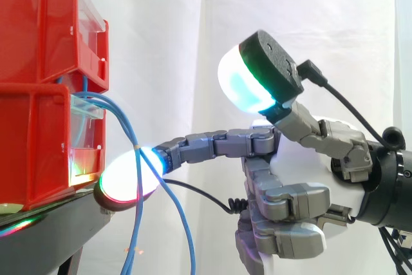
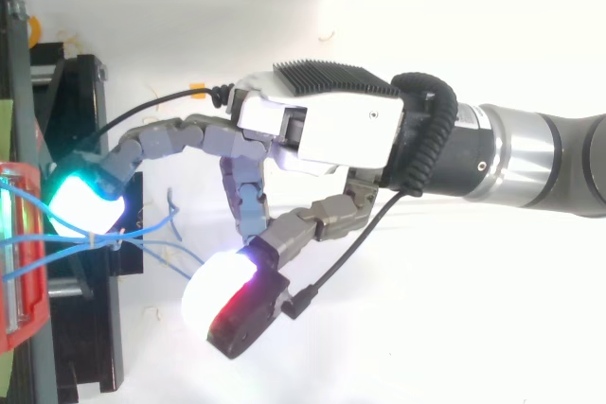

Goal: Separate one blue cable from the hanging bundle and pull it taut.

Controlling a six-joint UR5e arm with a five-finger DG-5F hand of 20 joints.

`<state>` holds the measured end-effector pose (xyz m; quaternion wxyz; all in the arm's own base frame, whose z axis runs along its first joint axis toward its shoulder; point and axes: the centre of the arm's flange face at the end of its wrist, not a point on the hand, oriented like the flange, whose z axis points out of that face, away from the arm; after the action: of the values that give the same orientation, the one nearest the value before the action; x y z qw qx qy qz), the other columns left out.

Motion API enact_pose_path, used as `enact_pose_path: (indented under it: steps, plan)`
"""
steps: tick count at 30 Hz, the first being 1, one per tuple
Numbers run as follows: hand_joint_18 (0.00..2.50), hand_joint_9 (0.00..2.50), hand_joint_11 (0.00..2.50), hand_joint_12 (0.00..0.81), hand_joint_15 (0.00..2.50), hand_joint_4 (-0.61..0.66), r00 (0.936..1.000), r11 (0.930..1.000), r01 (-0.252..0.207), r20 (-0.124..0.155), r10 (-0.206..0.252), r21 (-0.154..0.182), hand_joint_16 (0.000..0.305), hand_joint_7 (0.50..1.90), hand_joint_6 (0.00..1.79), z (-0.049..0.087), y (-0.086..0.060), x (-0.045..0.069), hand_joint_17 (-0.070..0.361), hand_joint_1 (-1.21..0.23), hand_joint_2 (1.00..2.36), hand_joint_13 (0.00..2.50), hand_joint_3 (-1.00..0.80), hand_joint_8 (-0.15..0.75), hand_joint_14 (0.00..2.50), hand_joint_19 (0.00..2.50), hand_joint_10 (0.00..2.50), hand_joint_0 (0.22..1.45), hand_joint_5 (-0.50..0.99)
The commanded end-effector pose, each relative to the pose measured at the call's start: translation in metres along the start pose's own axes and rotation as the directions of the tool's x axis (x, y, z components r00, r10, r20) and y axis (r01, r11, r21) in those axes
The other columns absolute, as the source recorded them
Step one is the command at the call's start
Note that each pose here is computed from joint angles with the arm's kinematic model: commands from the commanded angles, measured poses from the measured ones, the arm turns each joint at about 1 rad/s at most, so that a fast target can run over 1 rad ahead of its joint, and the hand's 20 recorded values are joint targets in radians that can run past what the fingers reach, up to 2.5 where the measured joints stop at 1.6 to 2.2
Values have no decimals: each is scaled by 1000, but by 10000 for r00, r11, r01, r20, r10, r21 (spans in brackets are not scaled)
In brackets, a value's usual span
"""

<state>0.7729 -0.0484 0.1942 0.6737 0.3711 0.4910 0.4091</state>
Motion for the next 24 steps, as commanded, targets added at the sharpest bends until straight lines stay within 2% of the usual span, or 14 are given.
enact_pose_path:
  steps: [1, 7, 9, 19, 23, 24]
  plan:
    - [1424, 1831, 1787, 435, 1169, 218, 9995, 9997, -239, 219, 239, -6, 91, 690, 502, 1, 3, 4, 205, -486, 1000, 1658, -500, 322, 18, 561, 5, 323, -96]
    - [1361, 1814, 1777, 438, 1166, 224, 9981, 9986, -535, 290, 536, -54, 91, 769, 503, 2, 7, 11, 204, -504, 1000, 1635, -500, 328, 18, 565, 4, 331, -88]
    - [1346, 1810, 1774, 433, 1165, 252, 9972, 9977, -681, 318, 682, -44, 90, 859, 504, 2, 8, 13, 203, -508, 1000, 1632, -500, 327, 17, 576, 5, 334, -81]
    - [1298, 1795, 1785, 428, 1173, 303, 9947, 9951, -990, 292, 989, 18, 89, 1021, 504, 0, 7, 15, 201, -517, 1000, 1612, -500, 305, 18, 589, 4, 345, -72]
    - [1236, 1724, 1666, 416, 1158, 312, 9921, 9923, -1236, 234, 1235, 38, 87, 1084, 504, 0, 7, 15, 195, -514, 1000, 1581, -500, 322, 19, 602, 10, 349, -65]
    - [1222, 1713, 1658, 422, 1163, 314, 9894, 9896, -1437, 203, 1435, 86, 86, 1099, 504, -1, 8, 16, 194, -514, 1000, 1575, -500, 328, 16, 606, 11, 350, -58]
